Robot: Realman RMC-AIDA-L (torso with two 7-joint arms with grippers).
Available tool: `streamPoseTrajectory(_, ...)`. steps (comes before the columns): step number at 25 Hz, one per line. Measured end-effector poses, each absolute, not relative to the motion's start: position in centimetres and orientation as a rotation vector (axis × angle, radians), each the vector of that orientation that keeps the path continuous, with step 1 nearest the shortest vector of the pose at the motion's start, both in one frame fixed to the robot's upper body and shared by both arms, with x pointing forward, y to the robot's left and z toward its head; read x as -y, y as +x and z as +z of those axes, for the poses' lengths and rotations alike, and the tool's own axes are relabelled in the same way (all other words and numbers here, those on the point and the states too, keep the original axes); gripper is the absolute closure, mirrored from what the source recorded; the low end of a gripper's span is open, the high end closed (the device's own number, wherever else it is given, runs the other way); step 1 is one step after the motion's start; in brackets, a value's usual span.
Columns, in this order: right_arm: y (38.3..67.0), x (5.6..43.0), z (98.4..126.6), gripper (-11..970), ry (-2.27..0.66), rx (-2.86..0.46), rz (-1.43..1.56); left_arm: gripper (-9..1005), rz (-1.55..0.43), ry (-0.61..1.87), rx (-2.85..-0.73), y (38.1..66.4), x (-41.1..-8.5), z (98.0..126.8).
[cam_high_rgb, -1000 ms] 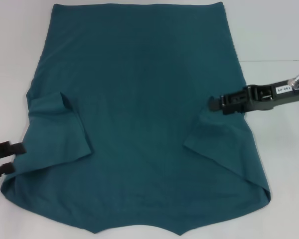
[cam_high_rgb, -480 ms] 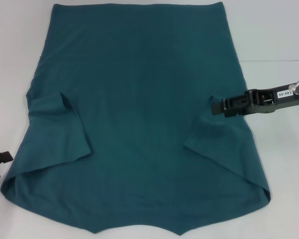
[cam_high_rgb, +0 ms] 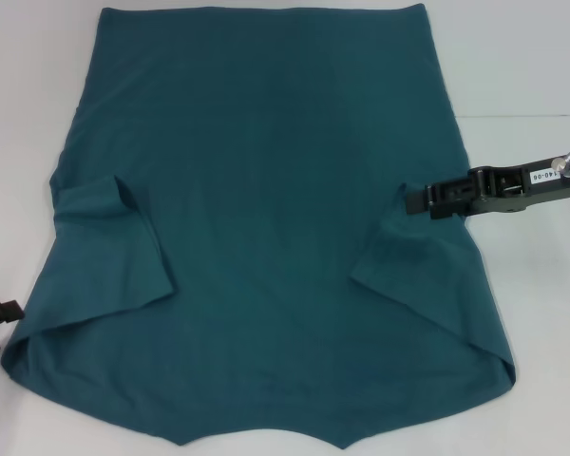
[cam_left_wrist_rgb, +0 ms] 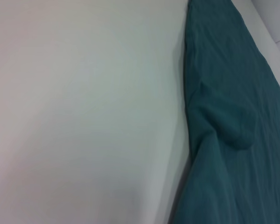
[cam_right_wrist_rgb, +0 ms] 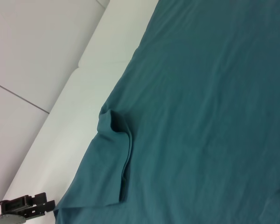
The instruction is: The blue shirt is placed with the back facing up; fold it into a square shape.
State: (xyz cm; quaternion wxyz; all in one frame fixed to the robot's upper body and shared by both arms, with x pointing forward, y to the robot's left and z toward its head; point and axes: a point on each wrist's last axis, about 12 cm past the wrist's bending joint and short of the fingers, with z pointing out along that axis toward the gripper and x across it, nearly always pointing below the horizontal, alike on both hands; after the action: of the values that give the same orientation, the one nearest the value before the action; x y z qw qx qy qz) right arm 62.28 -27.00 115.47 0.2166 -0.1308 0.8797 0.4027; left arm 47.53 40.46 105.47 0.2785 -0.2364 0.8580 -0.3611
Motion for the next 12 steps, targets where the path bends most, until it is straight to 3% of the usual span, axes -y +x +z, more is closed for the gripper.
streamPoseTrajectory(12, 62.17, 27.31, 115.35, 321, -0.351, -2.441, 1.113, 264, -1.01, -0.631, -2.313, 47.11, -39.77, 104.85)
